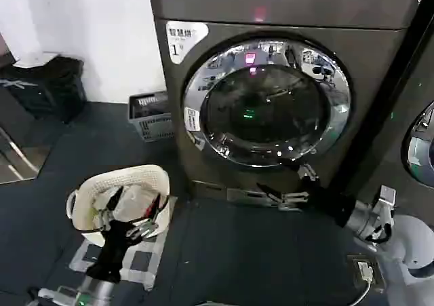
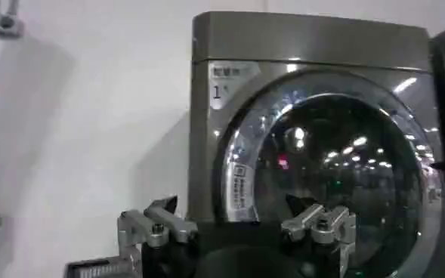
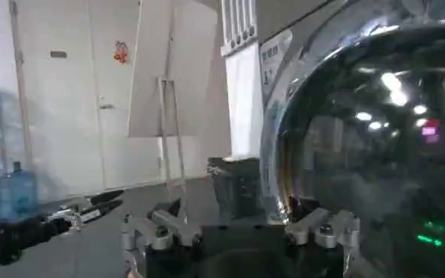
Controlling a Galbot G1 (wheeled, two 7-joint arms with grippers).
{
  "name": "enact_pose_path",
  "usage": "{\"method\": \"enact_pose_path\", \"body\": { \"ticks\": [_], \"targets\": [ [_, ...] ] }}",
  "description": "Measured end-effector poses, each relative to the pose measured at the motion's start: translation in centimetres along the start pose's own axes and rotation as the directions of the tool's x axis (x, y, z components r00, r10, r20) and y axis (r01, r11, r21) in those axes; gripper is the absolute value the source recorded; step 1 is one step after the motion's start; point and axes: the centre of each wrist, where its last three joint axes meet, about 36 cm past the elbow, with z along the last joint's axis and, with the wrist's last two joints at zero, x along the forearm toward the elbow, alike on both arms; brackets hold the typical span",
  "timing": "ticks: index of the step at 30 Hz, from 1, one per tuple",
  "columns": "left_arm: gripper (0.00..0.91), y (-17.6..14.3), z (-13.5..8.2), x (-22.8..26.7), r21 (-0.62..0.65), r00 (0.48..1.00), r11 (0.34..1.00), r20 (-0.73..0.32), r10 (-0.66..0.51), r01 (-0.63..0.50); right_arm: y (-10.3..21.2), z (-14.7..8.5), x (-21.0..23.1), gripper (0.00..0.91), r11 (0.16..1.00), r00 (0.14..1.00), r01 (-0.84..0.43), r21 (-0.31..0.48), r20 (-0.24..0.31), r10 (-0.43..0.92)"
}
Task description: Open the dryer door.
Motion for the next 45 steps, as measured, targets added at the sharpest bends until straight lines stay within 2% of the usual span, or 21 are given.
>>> {"method": "enact_pose_path", "body": {
  "ticks": [5,12,18,25,45],
  "targets": [
    [0.907,-0.2,-0.1,0.0,-0.005,1.0,1.0,-0.024,-0.003,0.003,-1.3,0.1,-2.4,0.907,0.997,0.999,0.014,0.073,0.032,-0.016],
    [0.907,-0.5,0.0,-0.1,-0.014,1.0,1.0,-0.027,-0.013,0.013,-3.3,1.4,-6.2,0.907,0.989,1.0,0.002,0.146,0.001,-0.003],
    [0.907,-1.0,0.0,-0.2,-0.018,0.998,1.0,-0.051,-0.02,0.019,-4.6,3.2,-9.5,0.907,0.991,0.998,0.033,0.129,-0.048,-0.028],
    [0.907,-1.2,-0.4,-0.3,-0.04,0.996,0.999,-0.08,-0.027,0.024,-5.5,4.5,-12.9,0.907,0.99,0.997,0.057,0.129,-0.068,-0.049],
    [0.907,-1.6,-0.5,0.5,-0.059,0.996,0.998,-0.087,-0.002,-0.003,-6.1,4.4,-18.4,0.907,0.984,0.989,0.129,0.126,-0.086,-0.119]
  ]
}}
